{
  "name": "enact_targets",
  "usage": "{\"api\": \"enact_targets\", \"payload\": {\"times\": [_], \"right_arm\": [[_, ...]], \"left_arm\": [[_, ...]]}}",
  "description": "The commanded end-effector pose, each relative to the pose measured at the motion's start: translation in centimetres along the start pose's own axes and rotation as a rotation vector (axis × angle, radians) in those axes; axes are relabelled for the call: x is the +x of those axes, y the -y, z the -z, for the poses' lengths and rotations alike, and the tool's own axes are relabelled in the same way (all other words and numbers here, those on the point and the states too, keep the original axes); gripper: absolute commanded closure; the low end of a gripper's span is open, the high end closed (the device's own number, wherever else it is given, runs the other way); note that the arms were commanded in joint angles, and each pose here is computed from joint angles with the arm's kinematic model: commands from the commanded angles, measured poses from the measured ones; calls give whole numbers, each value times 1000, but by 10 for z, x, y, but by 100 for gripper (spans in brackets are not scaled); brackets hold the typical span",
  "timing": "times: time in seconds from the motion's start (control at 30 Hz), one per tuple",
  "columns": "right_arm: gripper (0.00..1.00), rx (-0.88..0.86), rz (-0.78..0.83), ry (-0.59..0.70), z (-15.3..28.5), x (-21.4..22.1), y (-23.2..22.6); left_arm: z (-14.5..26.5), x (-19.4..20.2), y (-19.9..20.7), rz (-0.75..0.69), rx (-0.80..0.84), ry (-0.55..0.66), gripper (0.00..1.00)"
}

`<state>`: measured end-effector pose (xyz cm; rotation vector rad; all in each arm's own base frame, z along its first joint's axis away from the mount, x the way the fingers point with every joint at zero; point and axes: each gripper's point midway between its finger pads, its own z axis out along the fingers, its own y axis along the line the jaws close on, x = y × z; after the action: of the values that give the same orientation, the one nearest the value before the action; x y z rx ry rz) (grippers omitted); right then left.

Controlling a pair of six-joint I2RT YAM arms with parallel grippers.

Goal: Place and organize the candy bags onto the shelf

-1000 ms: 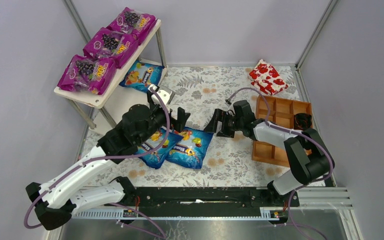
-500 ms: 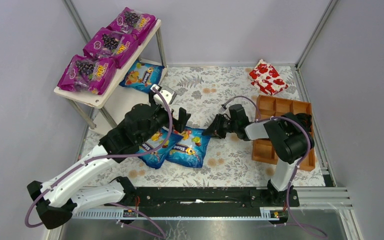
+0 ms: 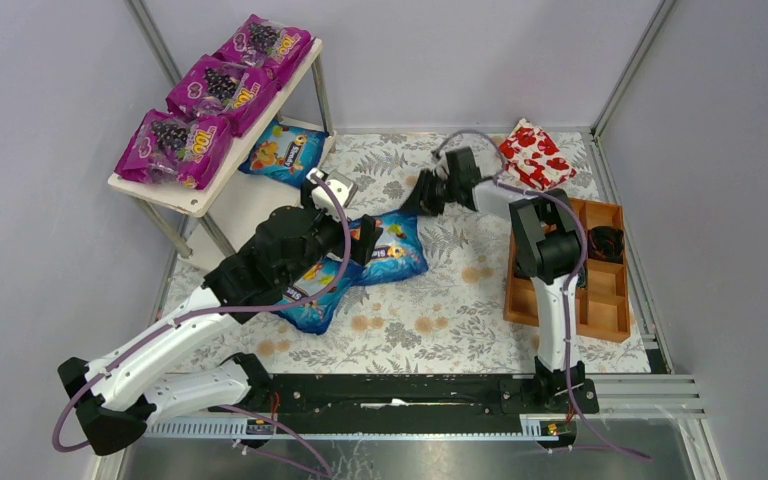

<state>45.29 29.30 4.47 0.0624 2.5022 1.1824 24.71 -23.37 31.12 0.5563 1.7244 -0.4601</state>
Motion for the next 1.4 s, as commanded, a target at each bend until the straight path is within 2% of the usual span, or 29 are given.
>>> {"api": "enact_targets", "payload": {"times": [0.0,0.1,0.3,0.47,0.57,0.77,0.87,1.03,1.13,1.3,1.37], "right_arm": [[30,102,105,56,29,-30,-10],[12,146,114,102,53,-21,-11],[1,169,30,92,94,47,4],[0,55,-117,119,103,93,4],[0,-8,-133,141,95,108,-3],[2,-26,-144,212,68,105,-10],[10,-54,-198,264,58,95,-8],[42,-151,-255,352,48,74,-15],[51,-147,-243,409,45,54,-16],[73,-132,-203,473,29,0,-10],[76,-149,-168,469,20,-17,-13]], "left_arm": [[0,-12,-3,6,-22,44,1],[0,-12,-4,7,-27,43,1],[1,-13,-3,14,-20,47,1],[0,-13,-4,12,-31,46,1],[0,-12,-7,9,-43,46,1],[-3,-8,-6,5,-42,32,1],[-4,-7,-6,5,-44,28,1],[-6,-5,-5,6,-44,21,1],[-8,-3,-6,-1,-47,12,1],[-19,11,-11,-22,-88,-29,1],[-25,19,-13,-30,-107,-59,1]]}}
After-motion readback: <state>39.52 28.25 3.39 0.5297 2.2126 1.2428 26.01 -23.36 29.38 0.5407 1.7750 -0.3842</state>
